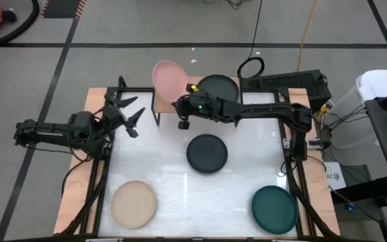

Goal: Place and stack plates onto a shelf
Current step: Put the light pink plate on the shelf, then stack the black plate on top of the light pink plate on the shelf

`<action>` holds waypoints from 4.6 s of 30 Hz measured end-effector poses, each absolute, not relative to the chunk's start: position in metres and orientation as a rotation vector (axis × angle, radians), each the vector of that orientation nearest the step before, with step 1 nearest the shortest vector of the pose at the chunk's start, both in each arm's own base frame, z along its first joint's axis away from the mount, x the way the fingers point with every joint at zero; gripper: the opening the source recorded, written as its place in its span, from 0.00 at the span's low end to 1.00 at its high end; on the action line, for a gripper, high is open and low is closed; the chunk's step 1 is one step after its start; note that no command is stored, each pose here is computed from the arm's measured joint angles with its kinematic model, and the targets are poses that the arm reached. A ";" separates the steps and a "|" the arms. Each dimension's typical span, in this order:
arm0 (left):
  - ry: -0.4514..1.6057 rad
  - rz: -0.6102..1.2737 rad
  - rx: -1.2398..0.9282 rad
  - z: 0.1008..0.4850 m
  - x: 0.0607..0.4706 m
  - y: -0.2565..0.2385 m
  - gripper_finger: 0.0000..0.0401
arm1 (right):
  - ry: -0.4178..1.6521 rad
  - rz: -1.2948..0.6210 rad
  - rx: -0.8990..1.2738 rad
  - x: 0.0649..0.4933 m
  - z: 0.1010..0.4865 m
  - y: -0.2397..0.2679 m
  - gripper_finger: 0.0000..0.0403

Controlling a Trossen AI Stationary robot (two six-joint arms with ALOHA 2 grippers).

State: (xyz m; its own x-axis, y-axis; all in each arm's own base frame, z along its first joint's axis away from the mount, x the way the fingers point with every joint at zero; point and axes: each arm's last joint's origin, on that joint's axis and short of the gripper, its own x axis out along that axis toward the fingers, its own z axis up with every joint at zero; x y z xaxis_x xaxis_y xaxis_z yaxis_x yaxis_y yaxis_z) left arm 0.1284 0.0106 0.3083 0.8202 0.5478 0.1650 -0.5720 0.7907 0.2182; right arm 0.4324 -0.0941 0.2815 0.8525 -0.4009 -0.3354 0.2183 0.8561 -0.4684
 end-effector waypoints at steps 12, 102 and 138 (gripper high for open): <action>-0.081 0.600 0.262 0.306 0.133 0.010 0.60 | 0.591 -0.301 -0.368 0.430 0.261 -0.094 0.00; 0.473 -0.348 0.537 0.194 0.308 -0.062 0.60 | -0.090 -0.556 -0.129 0.197 0.261 0.027 0.19; 0.871 -0.356 0.508 0.124 0.361 -0.045 0.29 | -0.092 -0.556 -0.130 0.197 0.261 0.027 0.19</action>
